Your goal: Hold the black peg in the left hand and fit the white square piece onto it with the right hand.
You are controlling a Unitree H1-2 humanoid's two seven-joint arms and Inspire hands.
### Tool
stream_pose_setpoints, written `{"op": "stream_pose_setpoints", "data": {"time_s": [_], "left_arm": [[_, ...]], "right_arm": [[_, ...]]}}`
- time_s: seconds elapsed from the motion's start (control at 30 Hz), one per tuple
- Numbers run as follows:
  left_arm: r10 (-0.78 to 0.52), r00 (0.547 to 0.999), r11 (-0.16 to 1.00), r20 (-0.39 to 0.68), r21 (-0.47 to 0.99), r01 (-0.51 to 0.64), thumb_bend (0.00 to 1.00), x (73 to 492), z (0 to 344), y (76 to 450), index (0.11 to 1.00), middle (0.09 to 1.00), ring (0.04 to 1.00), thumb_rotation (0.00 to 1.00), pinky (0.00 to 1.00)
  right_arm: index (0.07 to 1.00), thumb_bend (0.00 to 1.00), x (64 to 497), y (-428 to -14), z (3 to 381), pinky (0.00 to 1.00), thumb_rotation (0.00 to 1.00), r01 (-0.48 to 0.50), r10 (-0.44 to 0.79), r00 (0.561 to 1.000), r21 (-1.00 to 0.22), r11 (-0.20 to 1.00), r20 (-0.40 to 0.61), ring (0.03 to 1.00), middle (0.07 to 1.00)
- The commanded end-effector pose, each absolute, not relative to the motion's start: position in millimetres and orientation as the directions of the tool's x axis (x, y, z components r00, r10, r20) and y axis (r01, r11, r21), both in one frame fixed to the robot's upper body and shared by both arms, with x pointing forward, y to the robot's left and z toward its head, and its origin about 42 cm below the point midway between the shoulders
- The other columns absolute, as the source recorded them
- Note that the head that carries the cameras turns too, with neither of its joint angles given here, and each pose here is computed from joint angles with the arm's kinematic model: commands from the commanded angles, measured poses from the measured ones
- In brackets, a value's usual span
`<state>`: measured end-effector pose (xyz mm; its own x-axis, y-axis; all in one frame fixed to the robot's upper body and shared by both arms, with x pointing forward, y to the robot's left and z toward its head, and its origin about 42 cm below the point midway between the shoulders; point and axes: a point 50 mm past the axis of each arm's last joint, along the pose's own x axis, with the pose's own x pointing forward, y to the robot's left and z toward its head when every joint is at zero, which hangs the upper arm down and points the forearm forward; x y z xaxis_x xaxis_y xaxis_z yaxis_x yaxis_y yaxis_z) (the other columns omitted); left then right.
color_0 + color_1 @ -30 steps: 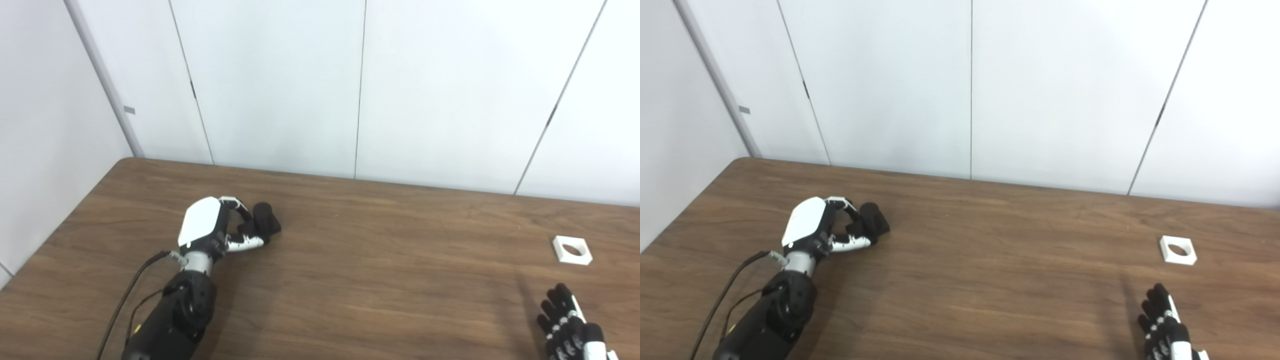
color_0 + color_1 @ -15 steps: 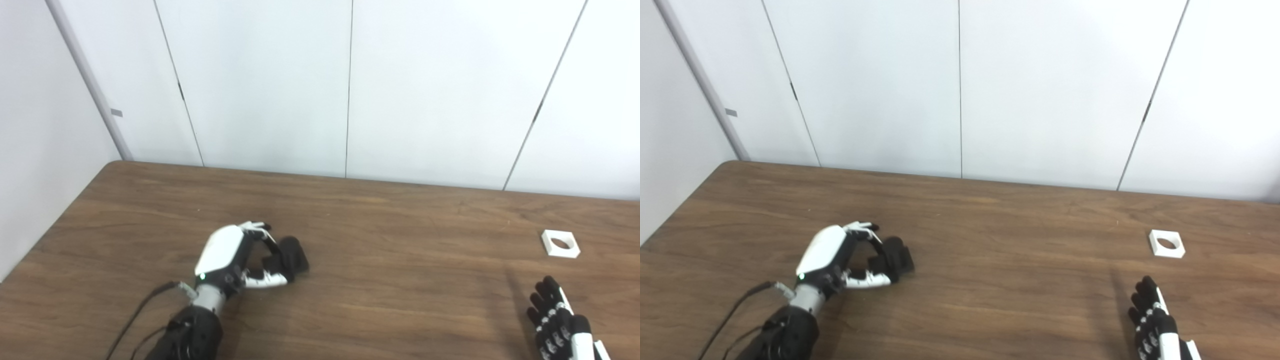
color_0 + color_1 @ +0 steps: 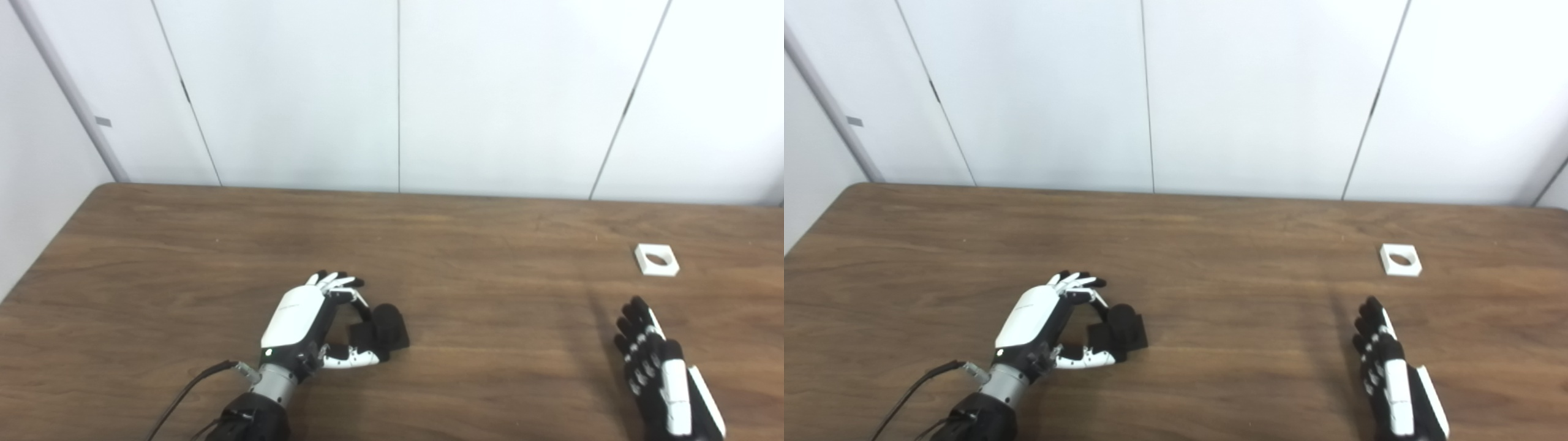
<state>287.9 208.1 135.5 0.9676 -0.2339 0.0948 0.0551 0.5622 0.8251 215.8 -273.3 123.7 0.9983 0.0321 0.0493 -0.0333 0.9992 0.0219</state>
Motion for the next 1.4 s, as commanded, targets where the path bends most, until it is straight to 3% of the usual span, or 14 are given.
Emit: {"op": "stream_pose_setpoints", "data": {"time_s": [0.0,0.57,0.73,0.93,1.37], "left_arm": [[-0.262,0.954,0.561,0.148,0.828,0.025,0.52,287,147,203,0.488,0.833,0.912,0.05,1.00],[-0.344,0.927,0.592,0.149,0.801,0.091,0.52,263,128,180,0.486,0.817,0.889,0.05,0.98],[-0.341,0.926,0.609,0.162,0.789,0.086,0.52,259,124,175,0.487,0.804,0.877,0.05,0.97],[-0.340,0.929,0.605,0.149,0.791,0.095,0.52,257,121,175,0.488,0.802,0.879,0.05,0.97],[-0.338,0.931,0.600,0.141,0.794,0.097,0.52,258,117,176,0.488,0.797,0.871,0.05,0.97]], "right_arm": [[1.000,0.67,219,-265,135,1.00,1.00,-0.041,0.038,0.995,0.030,0.999,0.091,1.000,0.991],[1.000,0.69,217,-256,141,1.00,1.00,-0.035,0.032,0.996,0.033,0.999,0.082,1.000,0.993],[0.979,0.62,217,-253,142,1.00,0.94,-0.029,0.028,0.997,0.016,0.999,0.075,1.000,0.991],[0.956,0.63,217,-253,144,0.98,0.87,-0.008,0.007,0.997,0.017,1.000,0.077,0.986,0.974],[0.954,0.61,219,-259,150,0.99,0.88,0.008,-0.005,0.995,-0.033,0.999,0.097,0.982,0.969]]}}
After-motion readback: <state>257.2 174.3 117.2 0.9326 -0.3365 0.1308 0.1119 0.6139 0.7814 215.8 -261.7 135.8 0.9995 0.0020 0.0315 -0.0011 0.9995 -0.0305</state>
